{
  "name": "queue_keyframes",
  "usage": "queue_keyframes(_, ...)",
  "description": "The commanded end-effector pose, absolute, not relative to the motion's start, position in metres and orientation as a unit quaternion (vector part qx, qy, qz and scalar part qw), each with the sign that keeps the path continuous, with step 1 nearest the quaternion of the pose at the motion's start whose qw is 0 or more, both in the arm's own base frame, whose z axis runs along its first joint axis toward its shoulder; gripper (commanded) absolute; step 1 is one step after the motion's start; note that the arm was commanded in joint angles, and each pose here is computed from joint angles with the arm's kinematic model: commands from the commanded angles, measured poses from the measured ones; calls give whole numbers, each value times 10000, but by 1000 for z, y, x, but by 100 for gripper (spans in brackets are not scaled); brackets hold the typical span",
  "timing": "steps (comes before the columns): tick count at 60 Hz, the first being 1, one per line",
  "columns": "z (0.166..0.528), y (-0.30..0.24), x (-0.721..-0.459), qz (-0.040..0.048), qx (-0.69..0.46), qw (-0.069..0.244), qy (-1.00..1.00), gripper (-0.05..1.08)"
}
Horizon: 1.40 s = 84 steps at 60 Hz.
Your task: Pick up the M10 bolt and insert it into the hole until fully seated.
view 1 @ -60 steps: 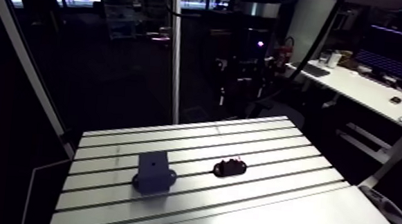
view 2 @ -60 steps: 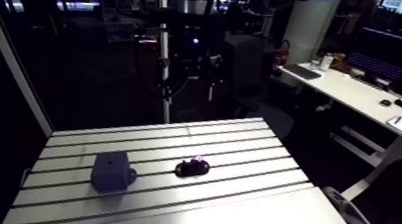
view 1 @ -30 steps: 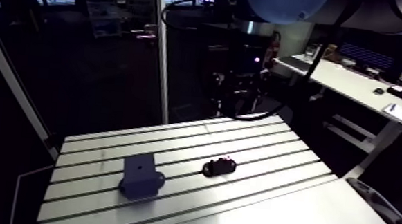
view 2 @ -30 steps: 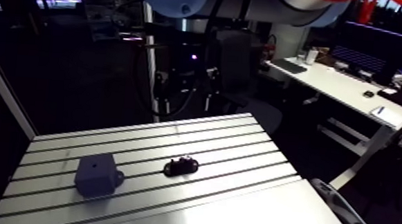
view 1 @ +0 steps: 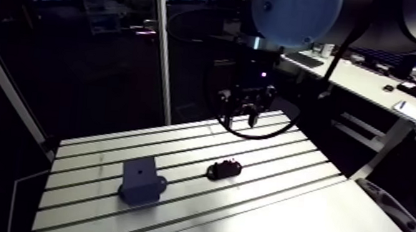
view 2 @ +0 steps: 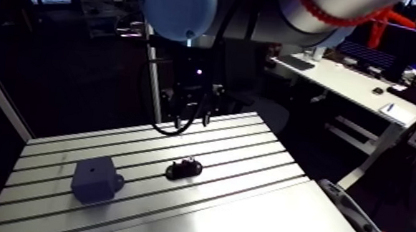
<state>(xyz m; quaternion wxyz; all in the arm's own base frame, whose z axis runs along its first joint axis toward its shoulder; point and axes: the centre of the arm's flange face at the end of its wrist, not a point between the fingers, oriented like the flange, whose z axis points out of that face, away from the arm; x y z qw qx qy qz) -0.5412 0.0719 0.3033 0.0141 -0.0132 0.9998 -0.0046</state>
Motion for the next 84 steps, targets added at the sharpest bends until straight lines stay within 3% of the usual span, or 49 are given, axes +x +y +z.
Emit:
queue_keyframes(1,289,72,-541,-61,-134,178,9997,37)
queue_keyframes(25,268,73,-542,-115,-112,330,9993,47)
queue_keyframes(42,261,72,-544,-60,-81,220,9997,47)
queue_keyframes(84,240,70,-542,-122,-51,400,9991,50)
